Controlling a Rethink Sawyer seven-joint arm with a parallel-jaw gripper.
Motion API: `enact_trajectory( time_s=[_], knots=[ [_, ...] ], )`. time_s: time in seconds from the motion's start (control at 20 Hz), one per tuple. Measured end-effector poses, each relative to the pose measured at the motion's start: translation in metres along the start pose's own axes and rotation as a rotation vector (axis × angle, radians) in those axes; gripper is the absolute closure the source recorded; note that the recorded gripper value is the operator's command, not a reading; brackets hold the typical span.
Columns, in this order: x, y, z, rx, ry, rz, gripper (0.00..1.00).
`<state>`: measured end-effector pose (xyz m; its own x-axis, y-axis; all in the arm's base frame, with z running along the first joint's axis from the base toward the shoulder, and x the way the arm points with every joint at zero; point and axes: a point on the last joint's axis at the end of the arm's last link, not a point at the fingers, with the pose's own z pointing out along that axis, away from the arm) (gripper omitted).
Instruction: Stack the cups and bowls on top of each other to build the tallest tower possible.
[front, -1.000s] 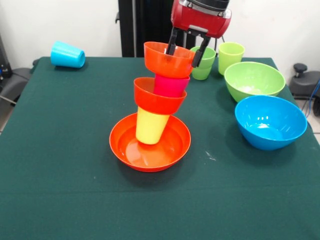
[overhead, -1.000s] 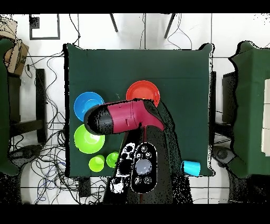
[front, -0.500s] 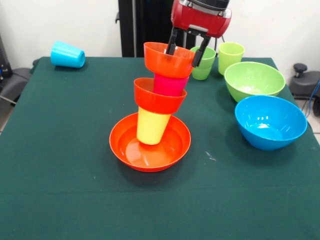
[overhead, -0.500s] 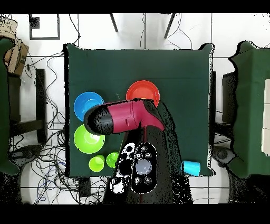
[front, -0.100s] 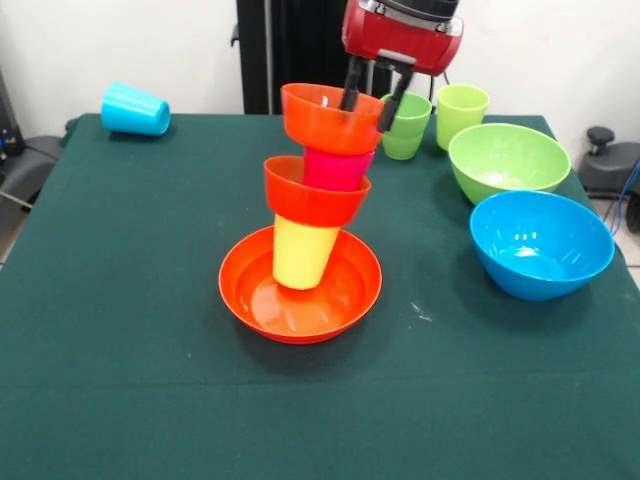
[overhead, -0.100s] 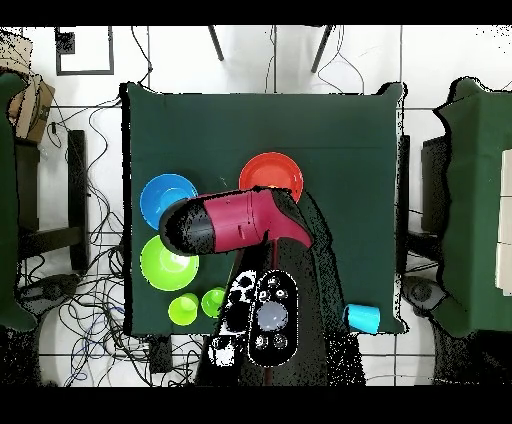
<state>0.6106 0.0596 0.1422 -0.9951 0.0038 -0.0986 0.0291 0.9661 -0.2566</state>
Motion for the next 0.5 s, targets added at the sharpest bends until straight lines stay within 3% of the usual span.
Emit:
enact_trajectory(
  time_s=[0.5],
  knots=[
    [-0.003, -0.011, 0.003, -0.003, 0.003, 0.021, 1.00]
  ],
)
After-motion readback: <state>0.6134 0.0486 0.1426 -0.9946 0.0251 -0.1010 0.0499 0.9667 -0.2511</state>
